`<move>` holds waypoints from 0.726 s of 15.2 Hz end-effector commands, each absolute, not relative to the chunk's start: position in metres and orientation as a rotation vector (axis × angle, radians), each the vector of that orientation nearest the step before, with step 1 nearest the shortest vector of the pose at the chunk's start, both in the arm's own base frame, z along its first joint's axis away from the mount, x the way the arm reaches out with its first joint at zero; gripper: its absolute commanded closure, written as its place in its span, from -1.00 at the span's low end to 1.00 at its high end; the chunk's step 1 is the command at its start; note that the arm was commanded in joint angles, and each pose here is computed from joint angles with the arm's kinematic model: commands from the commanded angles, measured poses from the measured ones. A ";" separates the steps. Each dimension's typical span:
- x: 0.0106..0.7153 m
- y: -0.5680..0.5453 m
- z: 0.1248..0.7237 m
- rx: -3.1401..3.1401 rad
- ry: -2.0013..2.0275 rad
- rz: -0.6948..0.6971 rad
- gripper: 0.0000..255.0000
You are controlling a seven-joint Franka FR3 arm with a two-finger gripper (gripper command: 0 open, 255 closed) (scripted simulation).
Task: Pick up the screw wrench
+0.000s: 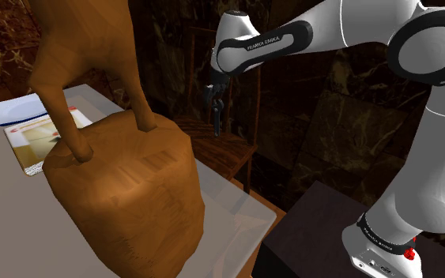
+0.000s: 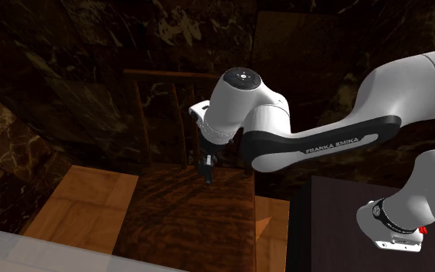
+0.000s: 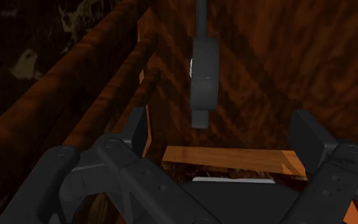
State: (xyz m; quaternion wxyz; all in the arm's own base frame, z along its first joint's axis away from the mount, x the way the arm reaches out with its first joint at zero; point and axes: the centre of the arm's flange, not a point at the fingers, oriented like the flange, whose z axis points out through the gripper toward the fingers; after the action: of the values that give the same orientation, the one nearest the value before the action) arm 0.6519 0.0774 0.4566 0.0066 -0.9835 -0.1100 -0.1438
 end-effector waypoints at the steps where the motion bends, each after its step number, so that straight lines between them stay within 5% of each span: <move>1: 0.656 0.067 0.437 -3.086 -0.326 -0.426 -1.00; 4: 0.655 0.067 0.429 -3.086 -0.326 -0.426 -1.00; 5: 0.650 0.064 0.429 -3.085 -0.326 -0.426 1.00; 11: 0.647 0.068 0.429 -3.085 -0.325 -0.426 1.00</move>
State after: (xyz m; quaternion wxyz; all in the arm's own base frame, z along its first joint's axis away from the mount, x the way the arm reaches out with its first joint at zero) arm 0.6473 0.0676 0.4308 0.0047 -0.9850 -0.1037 -0.1376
